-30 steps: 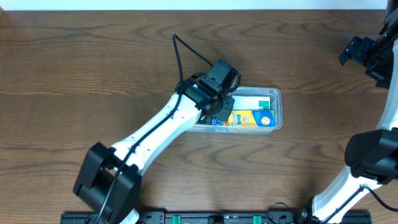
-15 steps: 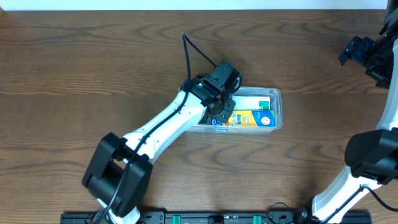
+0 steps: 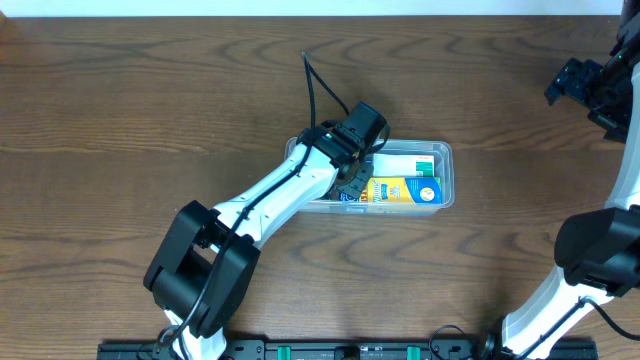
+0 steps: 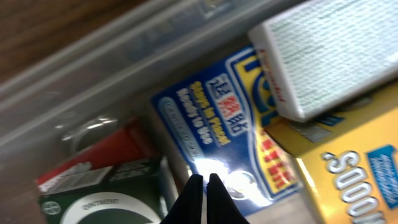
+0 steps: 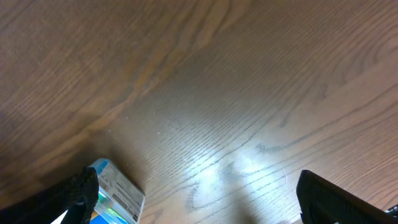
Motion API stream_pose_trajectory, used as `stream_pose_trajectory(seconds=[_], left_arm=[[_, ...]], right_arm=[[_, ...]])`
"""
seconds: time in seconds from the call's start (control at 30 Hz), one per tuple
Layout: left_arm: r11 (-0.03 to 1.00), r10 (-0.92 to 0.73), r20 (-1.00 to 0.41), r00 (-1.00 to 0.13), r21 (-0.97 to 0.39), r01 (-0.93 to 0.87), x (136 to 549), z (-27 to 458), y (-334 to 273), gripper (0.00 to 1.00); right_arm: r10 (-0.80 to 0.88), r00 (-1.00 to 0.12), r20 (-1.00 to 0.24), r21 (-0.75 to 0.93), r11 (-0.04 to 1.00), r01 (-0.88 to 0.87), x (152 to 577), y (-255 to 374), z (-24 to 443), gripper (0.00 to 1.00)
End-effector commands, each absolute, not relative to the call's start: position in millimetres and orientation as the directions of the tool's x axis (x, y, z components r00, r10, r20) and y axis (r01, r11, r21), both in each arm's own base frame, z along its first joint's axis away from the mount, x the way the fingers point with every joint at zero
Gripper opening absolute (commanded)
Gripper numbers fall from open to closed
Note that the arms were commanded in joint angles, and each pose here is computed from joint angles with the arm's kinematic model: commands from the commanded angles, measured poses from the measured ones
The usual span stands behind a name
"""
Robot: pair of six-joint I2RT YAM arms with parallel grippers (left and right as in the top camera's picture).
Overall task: Pack container
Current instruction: 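Lower the Zam-Buk tin upright beside the red box and release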
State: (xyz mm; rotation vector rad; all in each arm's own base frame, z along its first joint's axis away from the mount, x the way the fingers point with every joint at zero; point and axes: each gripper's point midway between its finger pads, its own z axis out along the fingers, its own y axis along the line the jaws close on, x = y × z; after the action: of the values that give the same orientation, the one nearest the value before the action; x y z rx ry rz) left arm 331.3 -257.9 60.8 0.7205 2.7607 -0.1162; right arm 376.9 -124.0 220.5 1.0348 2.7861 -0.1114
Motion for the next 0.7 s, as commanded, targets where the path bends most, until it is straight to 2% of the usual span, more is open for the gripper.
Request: stream_pose_trajectory(seconds=[0.0,0.67], left_arm=[[0.873,0.480,-0.275,-0.833,0.061,0.483,336,52,-241,0.06],[0.860,0.509,-0.267,-0.818,0.140,0.490,350,38,-227,0.06]], right_arm=[[0.638,-0.745,-0.195,-0.023,0.757,0.653,377,-130,223,0.99],[0.638,-0.745,-0.195,-0.023,0.757,0.653,377,-130,223,0.99]])
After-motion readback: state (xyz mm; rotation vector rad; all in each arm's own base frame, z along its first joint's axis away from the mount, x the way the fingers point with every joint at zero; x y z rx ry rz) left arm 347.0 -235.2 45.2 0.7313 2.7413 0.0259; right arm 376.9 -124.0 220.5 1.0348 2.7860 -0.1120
